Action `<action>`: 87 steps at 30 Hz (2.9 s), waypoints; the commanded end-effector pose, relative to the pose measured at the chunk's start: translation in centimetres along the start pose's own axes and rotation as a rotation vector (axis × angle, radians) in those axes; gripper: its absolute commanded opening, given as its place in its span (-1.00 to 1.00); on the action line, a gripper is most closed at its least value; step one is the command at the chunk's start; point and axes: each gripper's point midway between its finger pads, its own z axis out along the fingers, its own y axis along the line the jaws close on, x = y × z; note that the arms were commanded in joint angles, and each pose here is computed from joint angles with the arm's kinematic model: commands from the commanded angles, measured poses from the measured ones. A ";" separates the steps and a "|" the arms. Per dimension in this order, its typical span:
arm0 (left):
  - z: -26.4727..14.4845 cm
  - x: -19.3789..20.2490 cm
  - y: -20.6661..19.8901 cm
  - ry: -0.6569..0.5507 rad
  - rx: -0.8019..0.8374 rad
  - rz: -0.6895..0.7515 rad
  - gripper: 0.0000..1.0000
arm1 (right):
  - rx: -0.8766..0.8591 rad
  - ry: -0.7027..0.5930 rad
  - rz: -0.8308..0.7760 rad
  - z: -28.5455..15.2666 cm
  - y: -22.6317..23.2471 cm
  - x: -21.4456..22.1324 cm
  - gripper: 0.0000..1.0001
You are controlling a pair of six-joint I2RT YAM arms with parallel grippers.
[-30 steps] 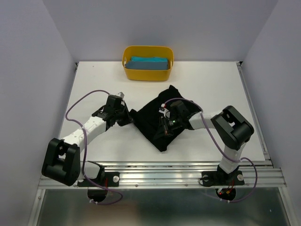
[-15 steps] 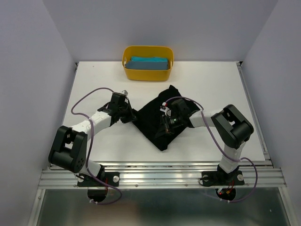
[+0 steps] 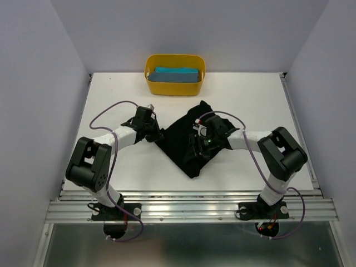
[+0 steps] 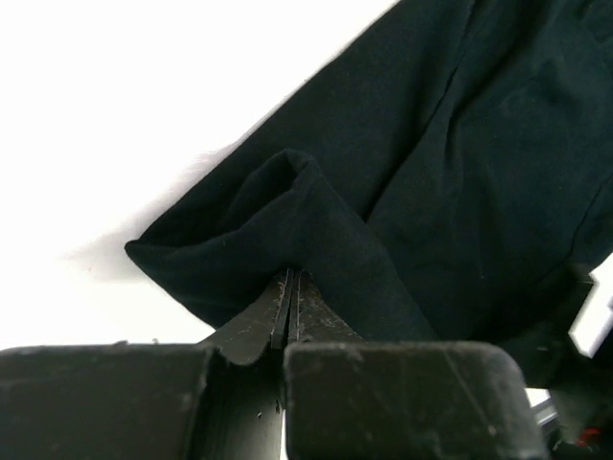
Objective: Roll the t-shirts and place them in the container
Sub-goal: Roll the T-shirt to the center of the board.
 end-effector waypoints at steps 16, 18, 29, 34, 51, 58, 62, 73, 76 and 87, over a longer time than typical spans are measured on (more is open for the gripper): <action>1.5 -1.4 -1.5 0.002 0.039 0.055 -1.00 | 0.410 -0.278 -0.263 -3.6 4.5 -1.6 -0.77; 1.7 -1.4 -1.6 0.005 0.040 0.056 -1.00 | 0.456 -0.243 -0.240 -2.1 2.4 -1.1 -0.85; 3.3 -1.6 -1.0 0.030 0.003 0.075 -1.00 | 0.740 -0.208 -0.142 -1.2 -5.8 1.6 -0.99; 2.9 -2.6 -1.3 0.024 -0.012 0.097 -1.00 | 0.754 -0.231 -0.150 -2.2 -5.0 1.6 -0.99; -9.1 -12.6 -4.2 -0.243 -0.032 0.111 -0.86 | 1.038 -0.402 -0.583 -3.6 3.5 -3.4 -0.06; -12.1 -11.6 -0.3 -0.303 -0.084 0.001 -0.74 | 1.094 -0.365 -0.688 -0.8 3.4 -3.5 0.27; -12.3 -10.3 1.2 -0.292 -0.097 -0.034 -0.73 | 1.107 -0.334 -0.722 0.4 2.7 -3.0 0.29; -12.3 -9.0 1.5 -0.269 -0.082 -0.043 -0.73 | 1.147 -0.327 -0.779 2.0 1.8 -1.5 0.30; -12.2 -9.0 1.4 -0.270 -0.079 -0.043 -0.73 | 1.130 -0.343 -0.777 2.2 2.4 -1.4 0.31; -11.9 -8.6 1.4 -0.257 -0.067 -0.046 -0.73 | 1.145 -0.364 -0.792 1.9 3.1 -1.3 0.42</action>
